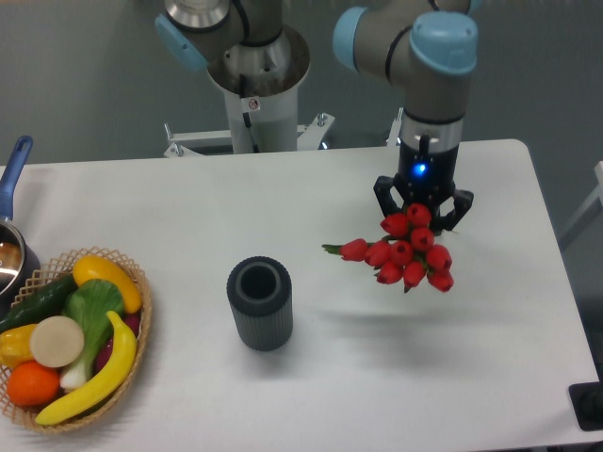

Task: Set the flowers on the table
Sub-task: 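Tilt the tulip bouquet sideways and lower it toward the table, then lay the tulips flat on the table and open the gripper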

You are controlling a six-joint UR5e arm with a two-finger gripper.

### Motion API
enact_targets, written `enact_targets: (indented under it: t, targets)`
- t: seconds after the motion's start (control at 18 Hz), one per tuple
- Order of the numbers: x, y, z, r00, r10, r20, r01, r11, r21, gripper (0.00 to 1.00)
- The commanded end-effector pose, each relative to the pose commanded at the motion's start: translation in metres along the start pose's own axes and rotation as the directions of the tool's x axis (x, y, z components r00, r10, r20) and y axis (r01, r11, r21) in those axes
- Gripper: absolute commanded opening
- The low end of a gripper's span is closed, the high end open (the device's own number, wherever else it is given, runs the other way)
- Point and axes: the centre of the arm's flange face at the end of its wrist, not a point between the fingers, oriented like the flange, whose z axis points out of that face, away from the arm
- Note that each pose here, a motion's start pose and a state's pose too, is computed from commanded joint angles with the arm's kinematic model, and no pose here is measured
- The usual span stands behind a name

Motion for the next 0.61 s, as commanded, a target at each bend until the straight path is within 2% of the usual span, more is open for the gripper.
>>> enact_targets:
  t: [0.61]
  targets:
    - [0.014,-0.041,0.083,0.991,0.066,-0.113,-0.07,0.997,-0.033,0.45]
